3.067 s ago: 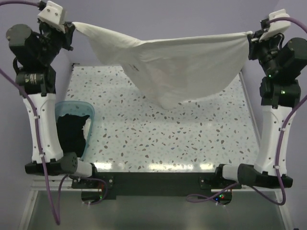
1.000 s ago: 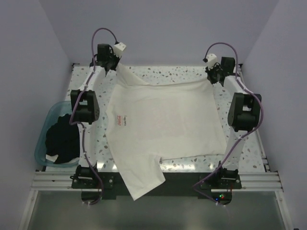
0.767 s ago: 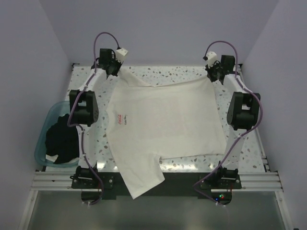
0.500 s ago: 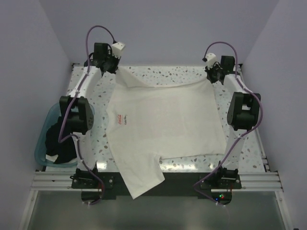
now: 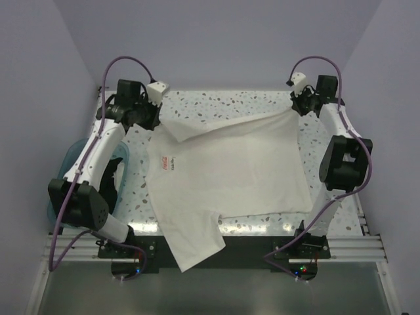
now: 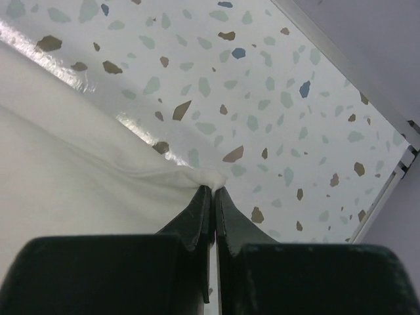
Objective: Fold and stack the t-shirts
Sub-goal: Fold the tshirt
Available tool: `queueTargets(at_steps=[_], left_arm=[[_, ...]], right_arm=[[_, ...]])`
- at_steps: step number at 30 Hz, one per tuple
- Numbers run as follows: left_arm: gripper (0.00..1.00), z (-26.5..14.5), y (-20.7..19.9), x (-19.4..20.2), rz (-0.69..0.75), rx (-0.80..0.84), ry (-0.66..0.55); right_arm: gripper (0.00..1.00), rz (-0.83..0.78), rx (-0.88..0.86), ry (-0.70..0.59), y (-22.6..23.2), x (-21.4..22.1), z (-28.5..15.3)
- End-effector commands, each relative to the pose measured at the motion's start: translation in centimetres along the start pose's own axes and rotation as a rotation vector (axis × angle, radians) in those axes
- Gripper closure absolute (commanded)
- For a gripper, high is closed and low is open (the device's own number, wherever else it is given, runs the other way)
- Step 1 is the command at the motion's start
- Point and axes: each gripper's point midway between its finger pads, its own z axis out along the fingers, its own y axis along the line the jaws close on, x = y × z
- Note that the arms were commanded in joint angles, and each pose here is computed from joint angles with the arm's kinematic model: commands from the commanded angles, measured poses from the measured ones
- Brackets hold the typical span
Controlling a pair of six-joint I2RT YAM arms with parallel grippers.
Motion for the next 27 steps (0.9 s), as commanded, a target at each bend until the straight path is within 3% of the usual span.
queueTargets(at_steps=[1,14,27], left_arm=[[1.0,-1.8,-3.1,4.8,-0.042,0.077,0.113],[1.0,-0.8,-8.7,14.4,-0.103,0.266,0.345],[1.0,-2.1,-7.9,9.3,-0.108,0.284,0.272]], right_arm=[[1.0,-0.097,-0.068,-0.01,1.6,0.1,-2.0],[1.0,-0.134,-0.201,0.153,5.0,7.4,0.1],[1.0,-0.209,-0.197,0.141,3.8,5.3,-1.9]])
